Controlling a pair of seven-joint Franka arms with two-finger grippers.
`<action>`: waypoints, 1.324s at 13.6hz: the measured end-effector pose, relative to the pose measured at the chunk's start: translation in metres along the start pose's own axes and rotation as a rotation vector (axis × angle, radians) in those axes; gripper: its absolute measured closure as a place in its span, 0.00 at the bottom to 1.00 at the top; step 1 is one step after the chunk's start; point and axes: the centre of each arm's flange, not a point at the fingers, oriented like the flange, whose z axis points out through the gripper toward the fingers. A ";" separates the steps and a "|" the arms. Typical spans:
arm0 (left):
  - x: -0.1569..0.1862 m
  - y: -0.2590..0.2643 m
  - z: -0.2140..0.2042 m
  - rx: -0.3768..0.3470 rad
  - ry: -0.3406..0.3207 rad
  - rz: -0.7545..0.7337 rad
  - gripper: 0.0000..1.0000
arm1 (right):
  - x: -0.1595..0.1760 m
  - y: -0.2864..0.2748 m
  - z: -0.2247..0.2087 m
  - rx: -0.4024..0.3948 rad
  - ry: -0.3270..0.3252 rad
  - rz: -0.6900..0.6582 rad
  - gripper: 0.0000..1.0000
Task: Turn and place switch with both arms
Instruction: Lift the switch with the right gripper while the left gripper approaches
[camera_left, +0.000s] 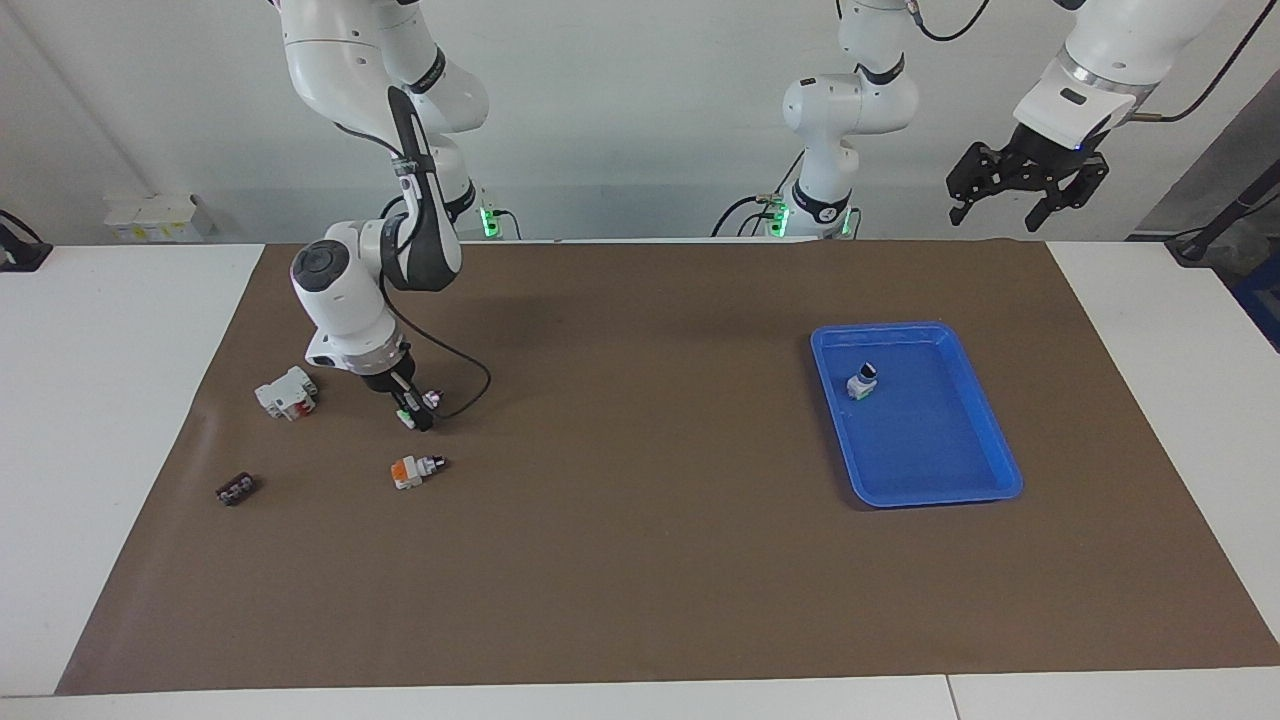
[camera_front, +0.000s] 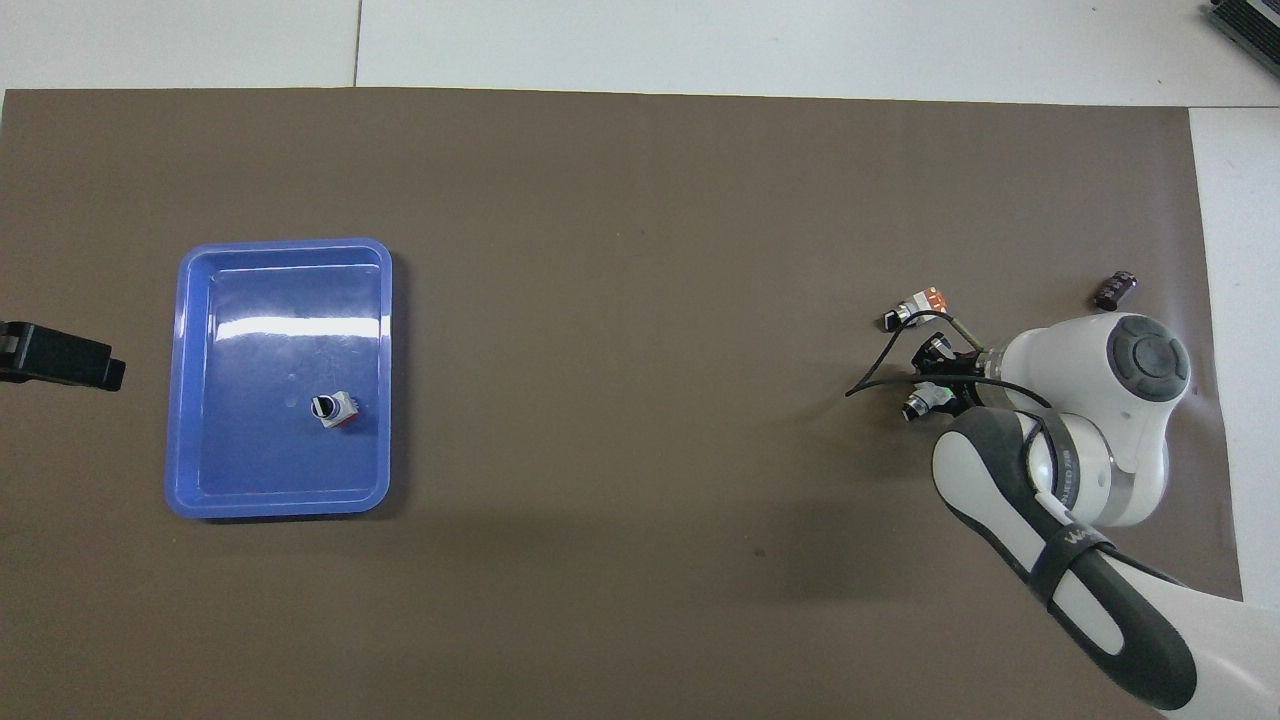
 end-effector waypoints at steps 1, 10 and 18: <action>0.000 -0.001 0.000 0.000 0.000 -0.002 0.00 | -0.002 -0.002 -0.002 -0.011 -0.017 0.000 0.58; 0.006 0.003 0.009 0.004 0.035 -0.010 0.00 | -0.085 -0.132 -0.164 0.098 -0.436 0.445 0.58; 0.015 0.056 0.000 -0.329 0.058 -0.369 0.15 | -0.204 -0.179 -0.272 0.189 -0.759 0.488 0.58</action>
